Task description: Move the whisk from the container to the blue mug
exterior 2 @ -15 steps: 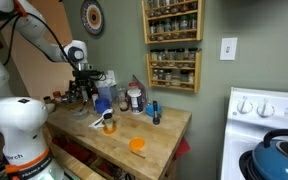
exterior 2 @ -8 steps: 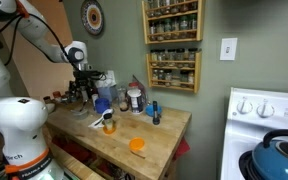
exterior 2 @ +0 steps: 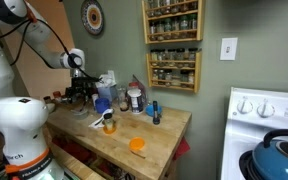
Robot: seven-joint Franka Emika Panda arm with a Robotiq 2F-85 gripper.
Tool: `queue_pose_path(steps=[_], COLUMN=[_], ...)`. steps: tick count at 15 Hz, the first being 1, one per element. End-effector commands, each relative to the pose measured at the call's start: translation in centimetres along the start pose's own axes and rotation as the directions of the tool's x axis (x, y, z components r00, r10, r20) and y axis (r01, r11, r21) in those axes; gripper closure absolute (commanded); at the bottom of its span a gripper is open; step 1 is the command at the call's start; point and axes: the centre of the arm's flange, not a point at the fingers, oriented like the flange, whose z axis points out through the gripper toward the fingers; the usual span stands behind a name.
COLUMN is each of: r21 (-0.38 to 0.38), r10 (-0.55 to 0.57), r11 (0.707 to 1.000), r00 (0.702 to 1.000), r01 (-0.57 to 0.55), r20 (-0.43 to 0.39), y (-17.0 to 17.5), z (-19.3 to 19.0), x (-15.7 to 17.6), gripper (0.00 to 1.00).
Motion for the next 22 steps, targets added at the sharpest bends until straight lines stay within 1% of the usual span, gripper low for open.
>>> queue_pose_path(steps=[1,2,4,5,6,7,8,10,11,13,14,15,17,22], r21=[0.031,0.052,0.070,0.036,0.014,-0.052,-0.093,-0.144,-0.147,-0.119,-0.109,-0.106,-0.102,-0.110], r10=[-0.023,-0.036,-0.048,-0.052,-0.094,-0.120,-0.142,-0.187,-0.197,-0.228,-0.246,-0.260,-0.285,-0.316], r11=[0.999,0.998,0.996,0.998,0.995,0.991,0.986,0.971,0.967,0.962,0.958,0.954,0.946,0.933], r00=[1.000,0.999,0.998,0.998,0.996,0.993,0.990,0.982,0.978,0.963,0.955,0.950,0.941,0.925], r01=[0.022,0.035,0.045,0.051,0.094,0.120,0.139,0.189,0.206,0.246,0.265,0.280,0.307,0.344], r20=[0.015,0.026,0.033,0.033,0.001,-0.014,-0.021,0.028,0.073,0.147,0.164,0.174,0.184,0.210], y=[-0.2,-0.2,-0.1,-0.1,-0.1,0.2,0.5,1.9,2.5,3.3,3.5,3.6,3.7,3.8], z=[0.9,1.7,2.5,2.4,2.3,2.0,1.8,2.2,2.7,3.9,4.3,4.8,5.4,5.5], x=[0.2,0.3,0.3,0.8,1.2,1.7,2.0,2.3,2.2,1.9,1.8,1.7,2.2,3.0], gripper=[0.00,0.00,0.00,0.00,0.00,0.00,0.00,0.00,0.00,0.00,0.00,0.06,0.35,0.74])
